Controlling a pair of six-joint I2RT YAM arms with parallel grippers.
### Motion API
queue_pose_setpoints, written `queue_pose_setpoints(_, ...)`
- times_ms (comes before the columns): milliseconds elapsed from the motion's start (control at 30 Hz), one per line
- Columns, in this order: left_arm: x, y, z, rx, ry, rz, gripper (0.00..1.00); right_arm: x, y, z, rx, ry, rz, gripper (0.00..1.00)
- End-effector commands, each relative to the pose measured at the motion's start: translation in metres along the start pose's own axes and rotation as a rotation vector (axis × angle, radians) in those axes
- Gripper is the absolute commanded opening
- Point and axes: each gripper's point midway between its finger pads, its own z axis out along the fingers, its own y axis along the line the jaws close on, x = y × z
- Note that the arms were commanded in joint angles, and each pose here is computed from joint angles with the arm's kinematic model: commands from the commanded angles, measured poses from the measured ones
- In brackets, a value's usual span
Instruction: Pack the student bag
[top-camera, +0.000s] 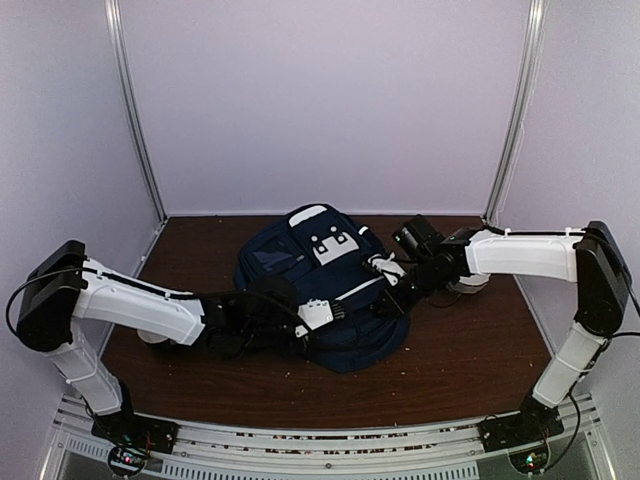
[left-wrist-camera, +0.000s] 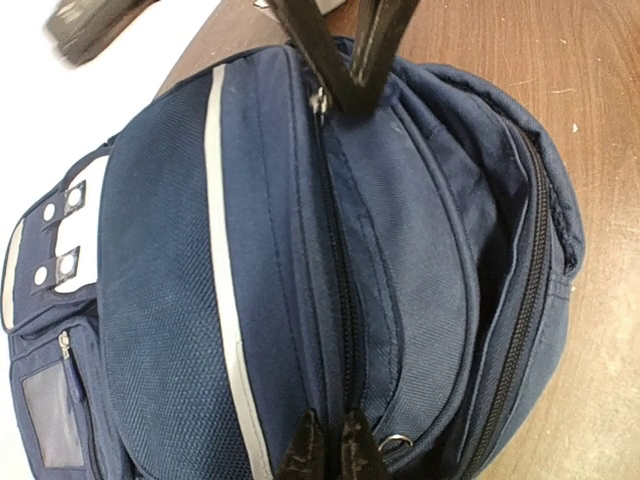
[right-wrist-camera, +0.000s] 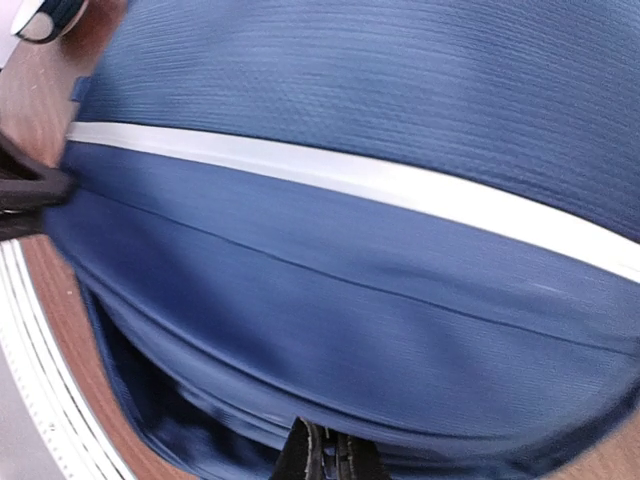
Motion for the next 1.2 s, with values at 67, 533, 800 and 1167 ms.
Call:
queue_pose_setpoints(67, 0.02, 0.024, -0.024, -0.11, 0.071, -0.075, 0.0, 0.013, -0.027, -0.019, 0.087, -0.001, -0.023, 0.0)
queue_pose_setpoints(533, 0.071, 0.067, -0.065, -0.252, 0.199, -0.221, 0.1, -0.017, 0.104, -0.012, -0.225, -0.03, -0.288, 0.0)
queue_pose_setpoints(800, 0.025, 0.042, -0.089, -0.148, 0.02, -0.207, 0.45, -0.032, 0.121, -0.004, -0.297, -0.044, -0.268, 0.0)
queue_pose_setpoints(1167, -0.04, 0.026, -0.049, -0.04, -0.159, -0.105, 0.48, -0.033, 0.121, -0.005, -0.304, -0.049, -0.267, 0.0)
